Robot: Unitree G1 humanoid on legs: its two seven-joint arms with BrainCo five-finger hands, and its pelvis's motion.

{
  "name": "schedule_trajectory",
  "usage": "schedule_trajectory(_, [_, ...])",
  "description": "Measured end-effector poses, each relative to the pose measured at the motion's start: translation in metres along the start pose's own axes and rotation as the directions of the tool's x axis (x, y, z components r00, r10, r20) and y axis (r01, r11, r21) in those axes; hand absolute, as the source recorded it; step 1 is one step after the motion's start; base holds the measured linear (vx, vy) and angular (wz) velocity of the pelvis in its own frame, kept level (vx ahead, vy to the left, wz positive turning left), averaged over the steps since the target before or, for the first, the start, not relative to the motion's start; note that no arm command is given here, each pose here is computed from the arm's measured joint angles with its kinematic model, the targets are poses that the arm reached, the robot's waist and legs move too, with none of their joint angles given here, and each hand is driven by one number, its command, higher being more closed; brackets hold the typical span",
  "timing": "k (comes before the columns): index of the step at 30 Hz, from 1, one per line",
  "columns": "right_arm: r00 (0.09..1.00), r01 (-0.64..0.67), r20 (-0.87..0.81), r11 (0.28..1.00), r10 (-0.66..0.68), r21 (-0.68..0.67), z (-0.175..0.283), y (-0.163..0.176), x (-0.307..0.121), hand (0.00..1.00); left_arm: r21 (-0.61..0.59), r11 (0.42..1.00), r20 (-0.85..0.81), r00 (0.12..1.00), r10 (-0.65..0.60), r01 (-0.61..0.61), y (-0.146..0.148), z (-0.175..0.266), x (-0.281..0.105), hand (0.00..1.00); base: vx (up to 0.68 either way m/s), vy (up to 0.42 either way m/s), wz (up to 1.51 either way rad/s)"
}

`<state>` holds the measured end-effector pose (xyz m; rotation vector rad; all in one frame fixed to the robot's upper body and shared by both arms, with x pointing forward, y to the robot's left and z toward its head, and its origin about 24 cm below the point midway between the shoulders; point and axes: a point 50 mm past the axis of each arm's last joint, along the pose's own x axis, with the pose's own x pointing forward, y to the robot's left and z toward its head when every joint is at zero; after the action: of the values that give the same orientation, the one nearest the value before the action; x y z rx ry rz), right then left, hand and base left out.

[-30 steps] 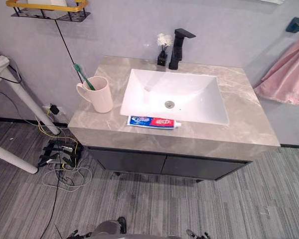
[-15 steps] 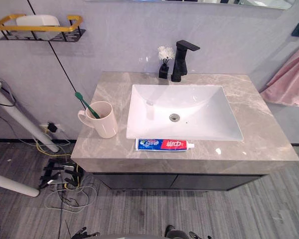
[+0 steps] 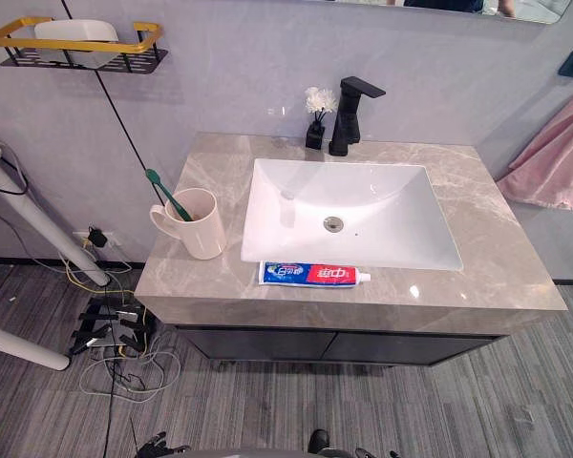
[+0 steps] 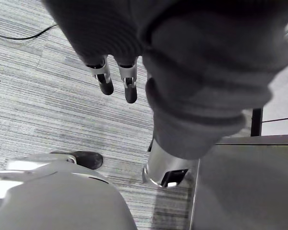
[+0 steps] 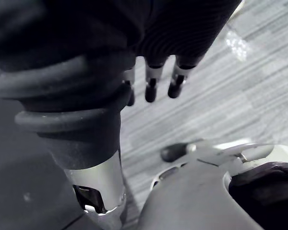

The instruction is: Organize washtable

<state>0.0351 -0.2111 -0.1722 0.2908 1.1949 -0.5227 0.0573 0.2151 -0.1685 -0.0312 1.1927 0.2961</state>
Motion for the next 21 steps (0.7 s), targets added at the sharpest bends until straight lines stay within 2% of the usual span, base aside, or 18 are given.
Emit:
schedule_trajectory(2, [1.000, 0.007, 0.008, 0.999, -0.007, 0.045, 0.002, -0.002, 0.000, 0.00, -0.003, 1.000, -0.002, 1.000, 0.000, 0.000, 0.000, 0.000, 0.000, 0.00, 0.00, 0.000, -0.02])
schedule_trajectory(5, [0.998, 0.055, 0.023, 0.968, -0.062, 0.243, 0.005, -0.014, 0.000, 0.00, -0.032, 0.999, -0.003, 1.000, 0.010, -0.010, 0.002, -0.001, 0.000, 0.00, 0.00, 0.000, -0.04])
schedule_trajectory(7, [0.986, 0.121, 0.057, 0.897, -0.159, 0.424, 0.018, -0.041, -0.001, 0.00, -0.062, 0.998, -0.005, 1.000, 0.009, -0.009, 0.005, -0.002, -0.001, 0.00, 0.00, 0.000, 0.00])
schedule_trajectory(10, [0.945, 0.190, 0.127, 0.821, -0.302, 0.538, 0.047, -0.091, -0.008, 0.00, -0.058, 0.998, -0.005, 1.000, 0.013, -0.013, 0.007, -0.003, -0.001, 0.00, 0.00, -0.001, -0.09])
schedule_trajectory(13, [0.888, 0.188, 0.231, 0.772, -0.398, 0.607, 0.078, -0.122, -0.020, 0.00, -0.050, 0.999, -0.006, 1.000, 0.007, -0.007, 0.008, -0.003, -0.001, 0.00, 0.01, -0.013, -0.12])
schedule_trajectory(16, [0.758, 0.141, 0.423, 0.757, -0.497, 0.638, 0.135, -0.150, -0.045, 0.00, -0.076, 0.997, -0.022, 1.000, 0.018, -0.020, 0.012, -0.011, -0.003, 0.00, -0.01, -0.020, -0.07])
schedule_trajectory(19, [0.582, 0.105, 0.603, 0.786, -0.545, 0.609, 0.186, -0.159, -0.080, 0.00, -0.077, 0.997, -0.017, 1.000, 0.021, -0.022, 0.013, -0.011, -0.004, 0.00, -0.03, -0.017, -0.08])
schedule_trajectory(20, [0.473, 0.116, 0.684, 0.809, -0.555, 0.576, 0.211, -0.159, -0.102, 0.00, -0.075, 0.997, -0.011, 1.000, 0.022, -0.023, 0.013, -0.012, -0.004, 0.00, -0.03, -0.020, -0.07])
schedule_trajectory(21, [0.434, 0.123, 0.708, 0.815, -0.557, 0.566, 0.220, -0.159, -0.110, 0.00, -0.075, 0.997, -0.009, 1.000, 0.022, -0.023, 0.013, -0.012, -0.004, 0.00, -0.02, -0.021, -0.06])
